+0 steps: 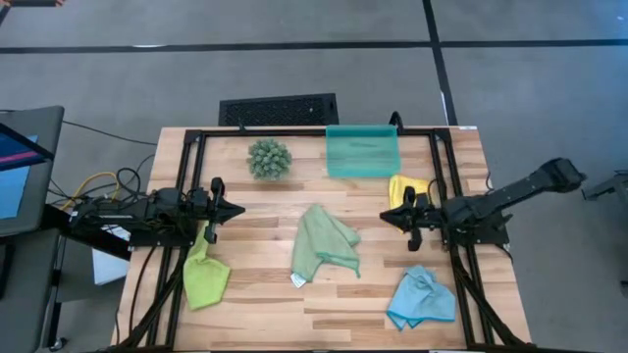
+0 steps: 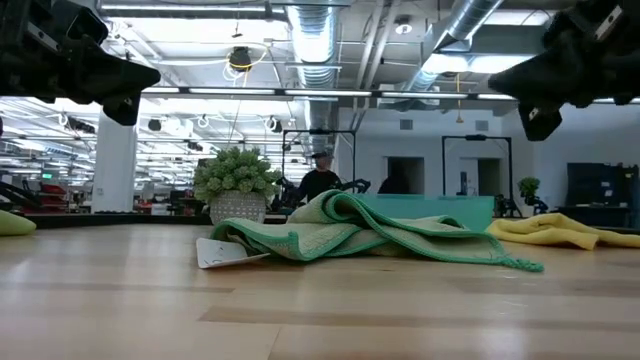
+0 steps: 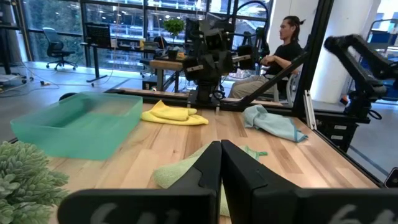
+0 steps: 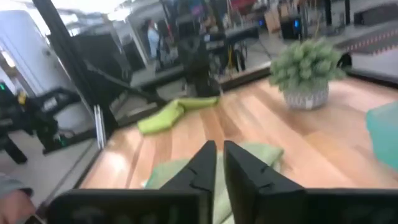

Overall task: Roll microfiber towels into tight, uniform cylinder then place into a basket
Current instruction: Roll the dark green microfiber cloth

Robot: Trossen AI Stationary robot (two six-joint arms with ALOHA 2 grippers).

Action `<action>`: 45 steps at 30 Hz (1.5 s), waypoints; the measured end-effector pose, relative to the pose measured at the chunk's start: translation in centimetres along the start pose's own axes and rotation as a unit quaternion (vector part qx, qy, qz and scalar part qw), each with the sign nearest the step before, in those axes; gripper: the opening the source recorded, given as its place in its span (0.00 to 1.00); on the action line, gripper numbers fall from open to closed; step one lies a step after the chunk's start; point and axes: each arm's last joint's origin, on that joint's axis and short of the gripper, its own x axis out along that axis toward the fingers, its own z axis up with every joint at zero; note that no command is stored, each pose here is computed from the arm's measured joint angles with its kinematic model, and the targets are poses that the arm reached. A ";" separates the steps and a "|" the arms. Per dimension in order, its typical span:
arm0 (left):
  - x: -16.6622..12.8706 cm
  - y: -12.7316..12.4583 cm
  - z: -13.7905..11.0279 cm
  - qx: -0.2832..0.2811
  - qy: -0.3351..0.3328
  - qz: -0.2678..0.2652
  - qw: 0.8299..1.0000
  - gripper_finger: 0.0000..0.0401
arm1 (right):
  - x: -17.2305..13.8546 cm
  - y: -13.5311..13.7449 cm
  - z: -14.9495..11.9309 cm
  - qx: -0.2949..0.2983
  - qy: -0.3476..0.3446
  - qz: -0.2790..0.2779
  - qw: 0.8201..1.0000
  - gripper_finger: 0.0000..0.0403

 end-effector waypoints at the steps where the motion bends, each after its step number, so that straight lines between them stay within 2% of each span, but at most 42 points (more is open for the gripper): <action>1: 0.0 0.0 0.0 0.000 0.000 0.000 1.000 0.00 | 0.4 0.2 -0.1 -0.001 0.015 0.000 1.000 0.19; 6: 0.0 0.0 0.0 0.000 0.000 0.000 1.000 0.00 | 2.6 1.6 -0.2 -0.020 0.093 0.053 0.994 0.32; 10: 0.0 0.0 0.0 0.000 0.000 0.000 1.000 0.00 | 4.5 3.5 -0.7 -0.038 0.169 0.092 0.981 0.42; 17: 0.0 0.0 0.0 0.000 0.000 0.000 1.000 0.00 | 7.9 7.5 -2.7 -0.081 0.331 0.068 0.938 0.45; 22: 0.0 0.0 0.0 0.000 0.000 0.000 1.000 0.00 | 10.2 8.3 -3.6 -0.072 0.427 -0.042 0.900 0.42; 24: 0.0 0.0 0.0 0.000 0.000 0.000 1.000 0.00 | 11.2 8.4 -4.0 -0.057 0.441 -0.070 0.893 0.40; 31: 0.0 0.0 0.0 0.000 0.000 0.000 1.000 0.00 | 13.7 7.9 -5.8 -0.050 0.458 -0.102 0.882 0.33; 36: 0.0 0.0 0.0 0.000 0.000 0.000 1.000 0.00 | 14.6 7.0 -5.7 -0.086 0.460 -0.103 0.878 0.21; 41: 0.0 0.0 0.0 0.000 0.000 0.000 1.000 0.00 | 14.6 7.2 -3.9 -0.151 0.442 -0.113 0.877 0.03; 45: 0.0 0.0 0.0 0.000 0.000 0.000 1.000 0.00 | 14.0 7.8 -1.7 -0.185 0.427 -0.140 0.874 0.04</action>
